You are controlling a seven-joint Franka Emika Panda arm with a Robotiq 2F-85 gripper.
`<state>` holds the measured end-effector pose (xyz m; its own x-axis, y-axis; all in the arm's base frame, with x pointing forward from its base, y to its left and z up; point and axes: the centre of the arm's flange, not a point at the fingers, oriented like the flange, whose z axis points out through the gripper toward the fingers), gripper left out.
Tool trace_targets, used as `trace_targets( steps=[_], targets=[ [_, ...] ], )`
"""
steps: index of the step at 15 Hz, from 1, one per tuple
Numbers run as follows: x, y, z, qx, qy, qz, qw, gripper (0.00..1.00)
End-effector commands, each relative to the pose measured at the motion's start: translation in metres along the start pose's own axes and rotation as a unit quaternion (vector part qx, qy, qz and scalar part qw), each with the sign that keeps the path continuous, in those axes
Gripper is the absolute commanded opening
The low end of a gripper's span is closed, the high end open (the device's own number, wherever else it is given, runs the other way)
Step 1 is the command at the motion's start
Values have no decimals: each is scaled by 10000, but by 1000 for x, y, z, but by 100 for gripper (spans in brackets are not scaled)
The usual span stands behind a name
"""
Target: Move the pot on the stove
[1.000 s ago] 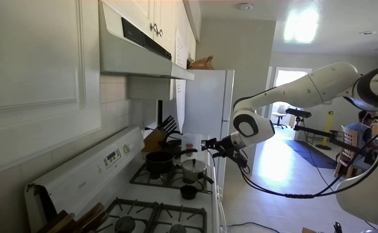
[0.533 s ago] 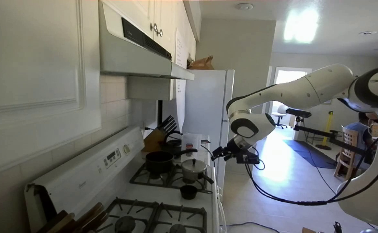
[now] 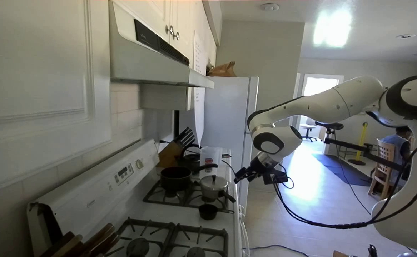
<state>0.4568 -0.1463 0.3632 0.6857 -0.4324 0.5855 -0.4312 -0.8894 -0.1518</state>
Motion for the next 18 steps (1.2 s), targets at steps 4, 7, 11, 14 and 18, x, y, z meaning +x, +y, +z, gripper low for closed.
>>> trace_targets(
  steps=[4, 7, 11, 14, 18],
  targets=[
    [15, 12, -6, 186, -225, -1428, 9893, 100],
    [25, 24, -20, 412, -460, -2159, 9745, 100],
    [45, 39, -34, 495, -704, -3164, 9447, 100],
    [58, 44, -33, 481, -843, -3651, 9259, 100],
    [59, 29, -27, 491, -784, -4340, 8962, 100]
  ],
)
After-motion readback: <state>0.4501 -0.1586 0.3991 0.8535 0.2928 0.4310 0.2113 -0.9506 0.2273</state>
